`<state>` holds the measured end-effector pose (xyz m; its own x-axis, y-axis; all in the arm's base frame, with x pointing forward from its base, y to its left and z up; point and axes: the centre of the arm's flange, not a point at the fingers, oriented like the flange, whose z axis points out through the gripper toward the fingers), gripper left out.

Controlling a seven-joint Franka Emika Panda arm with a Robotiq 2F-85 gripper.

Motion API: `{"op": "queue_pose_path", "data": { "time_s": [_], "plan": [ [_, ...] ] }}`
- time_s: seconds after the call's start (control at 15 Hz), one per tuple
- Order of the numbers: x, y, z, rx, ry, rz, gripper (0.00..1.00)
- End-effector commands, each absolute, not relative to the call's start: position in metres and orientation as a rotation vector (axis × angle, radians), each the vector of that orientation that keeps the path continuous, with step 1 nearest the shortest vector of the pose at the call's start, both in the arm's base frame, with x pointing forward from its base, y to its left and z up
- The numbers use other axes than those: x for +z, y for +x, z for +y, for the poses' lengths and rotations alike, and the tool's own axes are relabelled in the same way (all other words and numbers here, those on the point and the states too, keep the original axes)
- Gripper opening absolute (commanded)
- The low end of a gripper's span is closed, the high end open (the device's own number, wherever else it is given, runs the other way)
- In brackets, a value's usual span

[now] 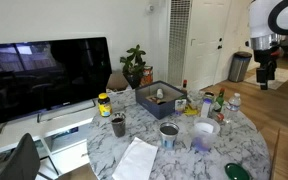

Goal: Take the packets out the jar

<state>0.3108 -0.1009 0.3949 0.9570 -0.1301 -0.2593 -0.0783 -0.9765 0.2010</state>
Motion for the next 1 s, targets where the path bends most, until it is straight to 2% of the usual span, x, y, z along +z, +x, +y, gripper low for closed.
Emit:
{"op": "queue_pose_path", "data": {
  "time_s": [0.0,0.4,0.93],
  "plan": [
    [0.395,0.311,-0.101,-0.405,2.92,-0.157,1.0],
    [0.384,0.324,-0.071,-0.466,2.922,0.003,1.0],
    [0.323,0.384,0.011,-0.173,2.99,-0.005,1.0]
  ]
}}
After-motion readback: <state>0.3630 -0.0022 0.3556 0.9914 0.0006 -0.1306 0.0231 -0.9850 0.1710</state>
